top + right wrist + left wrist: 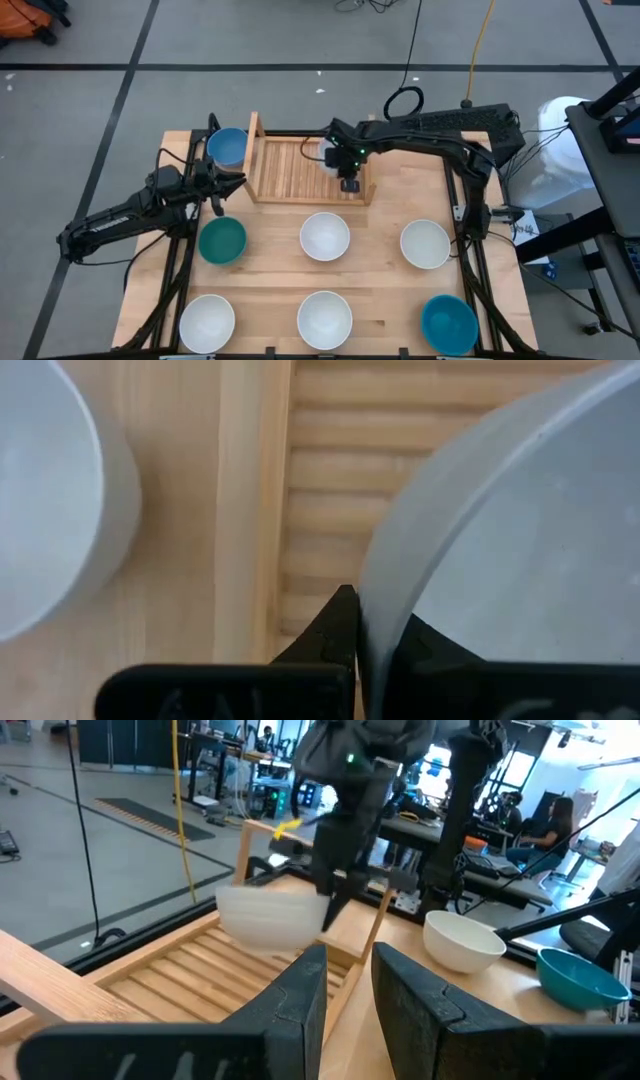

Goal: Place and stack bowls onto a shelf
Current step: Put the white bowl on the shelf

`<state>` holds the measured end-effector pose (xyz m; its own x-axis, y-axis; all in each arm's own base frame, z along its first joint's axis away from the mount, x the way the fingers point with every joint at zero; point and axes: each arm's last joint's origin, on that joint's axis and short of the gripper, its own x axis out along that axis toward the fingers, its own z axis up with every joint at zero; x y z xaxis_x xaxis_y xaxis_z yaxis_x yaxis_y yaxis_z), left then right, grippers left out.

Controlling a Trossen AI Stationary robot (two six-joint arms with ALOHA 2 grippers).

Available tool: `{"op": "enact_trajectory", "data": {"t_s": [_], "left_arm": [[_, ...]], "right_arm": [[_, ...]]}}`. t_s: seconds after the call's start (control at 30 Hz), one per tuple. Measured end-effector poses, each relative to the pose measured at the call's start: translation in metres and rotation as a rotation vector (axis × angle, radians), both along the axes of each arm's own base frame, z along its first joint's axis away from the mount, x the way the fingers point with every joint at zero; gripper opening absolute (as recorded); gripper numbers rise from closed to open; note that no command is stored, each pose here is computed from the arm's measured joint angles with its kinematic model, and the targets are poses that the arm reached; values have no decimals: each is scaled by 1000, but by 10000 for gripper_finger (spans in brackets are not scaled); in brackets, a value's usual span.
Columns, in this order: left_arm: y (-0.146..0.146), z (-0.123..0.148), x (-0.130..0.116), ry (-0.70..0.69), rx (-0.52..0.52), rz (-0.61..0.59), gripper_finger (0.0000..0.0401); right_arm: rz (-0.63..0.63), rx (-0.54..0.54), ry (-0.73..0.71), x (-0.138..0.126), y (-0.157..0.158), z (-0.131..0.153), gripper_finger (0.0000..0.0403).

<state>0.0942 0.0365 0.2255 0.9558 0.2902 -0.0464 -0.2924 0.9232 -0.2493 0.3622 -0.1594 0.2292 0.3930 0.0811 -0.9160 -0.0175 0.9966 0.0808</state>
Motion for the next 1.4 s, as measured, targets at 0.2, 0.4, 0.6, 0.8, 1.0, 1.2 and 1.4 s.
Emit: {"op": "enact_trajectory", "data": {"t_s": [0.2, 0.4, 0.6, 0.8, 1.0, 1.2, 1.4], "left_arm": [[0, 0, 0, -1, -1, -1, 88], [0, 0, 0, -1, -1, 0, 88], [0, 0, 0, -1, -1, 0, 88], [0, 0, 0, -1, 0, -1, 88], [0, 0, 0, 0, 0, -1, 88], [0, 0, 0, 0, 0, -1, 88], [0, 0, 0, 0, 0, -1, 88]], "right_arm": [[9, 27, 72, 1, -4, -19, 0], [-32, -32, 145, -6, -11, -20, 0], [-54, -76, 212, -15, -18, -20, 0], [12, 19, 161, -13, -14, -20, 0], [52, 14, 152, -12, -11, -20, 0], [115, -3, 153, -14, -11, -25, 3], [120, 16, 181, -18, -8, -35, 24]]}}
